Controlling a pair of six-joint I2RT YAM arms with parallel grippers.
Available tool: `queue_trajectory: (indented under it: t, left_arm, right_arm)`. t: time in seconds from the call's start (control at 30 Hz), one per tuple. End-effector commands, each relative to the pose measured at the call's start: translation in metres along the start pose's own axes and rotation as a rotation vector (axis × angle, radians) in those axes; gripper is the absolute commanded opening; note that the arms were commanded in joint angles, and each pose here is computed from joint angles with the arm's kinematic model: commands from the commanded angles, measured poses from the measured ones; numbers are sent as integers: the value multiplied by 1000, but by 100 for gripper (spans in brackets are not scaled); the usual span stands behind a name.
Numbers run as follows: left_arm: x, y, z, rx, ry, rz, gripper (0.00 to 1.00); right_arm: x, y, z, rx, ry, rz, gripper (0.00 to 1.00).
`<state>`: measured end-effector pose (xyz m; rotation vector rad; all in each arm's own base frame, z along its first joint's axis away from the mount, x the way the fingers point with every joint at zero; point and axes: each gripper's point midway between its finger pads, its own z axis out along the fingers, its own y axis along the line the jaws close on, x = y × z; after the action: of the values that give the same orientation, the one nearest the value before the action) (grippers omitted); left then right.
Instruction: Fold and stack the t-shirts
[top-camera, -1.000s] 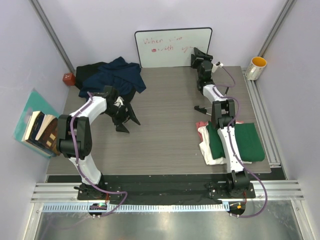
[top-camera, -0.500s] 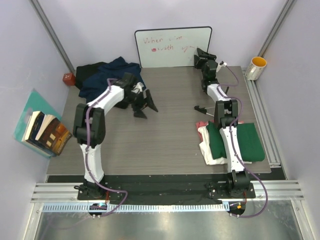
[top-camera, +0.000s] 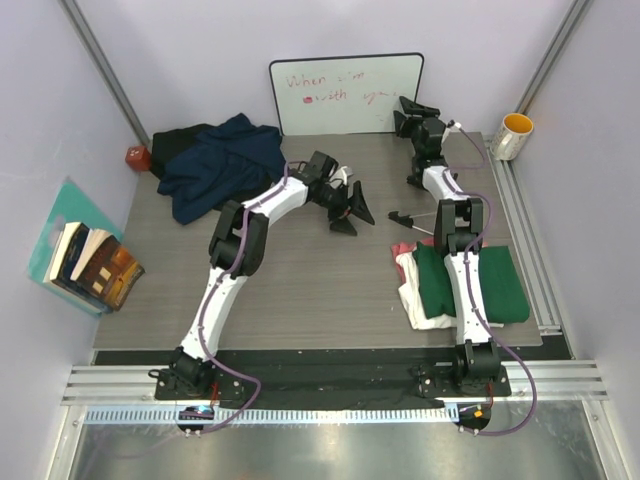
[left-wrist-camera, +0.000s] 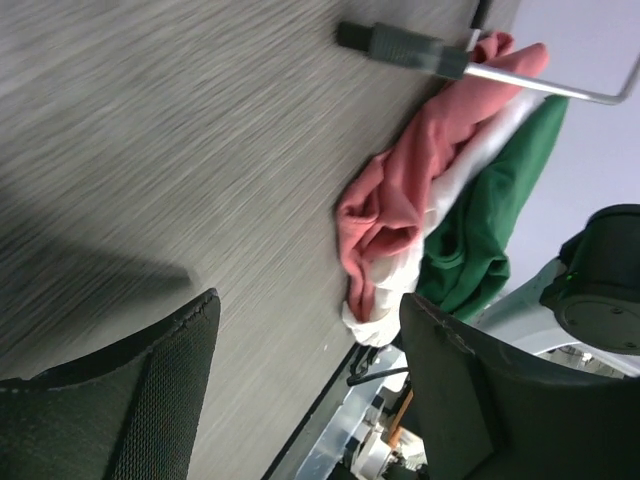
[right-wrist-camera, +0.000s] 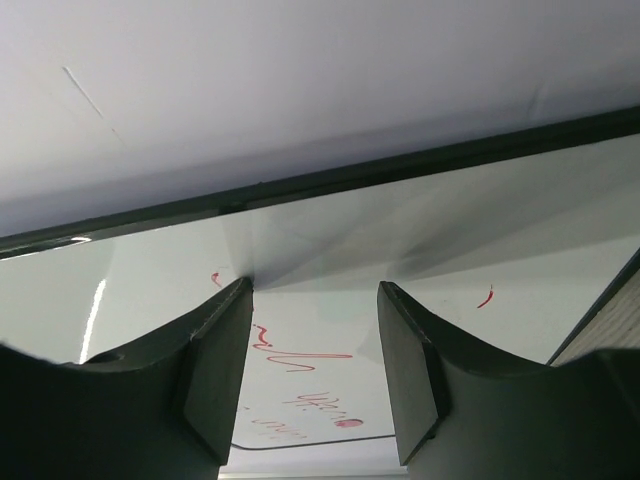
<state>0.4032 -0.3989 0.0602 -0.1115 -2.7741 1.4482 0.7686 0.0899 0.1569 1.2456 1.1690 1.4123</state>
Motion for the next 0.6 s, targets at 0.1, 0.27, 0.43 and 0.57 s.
queue_trajectory:
  t: [0.1,0.27,0.43,0.57]
  left_arm:
    - [-18,-59,25,164,-57,93,74]
    - [-46,-58,37,177,-152,83,73]
    - [-67,-58,50,233,-218,41,74]
    - [-72,-49,59,217,-235,25,73]
  right_arm:
    - [28,64,-7,-117,80,34,58]
    - [32,71,-8,-115,90,33,58]
    - [34,76,-9,-117,103,40,58]
    - [36,71,-9,-102,110,43,58]
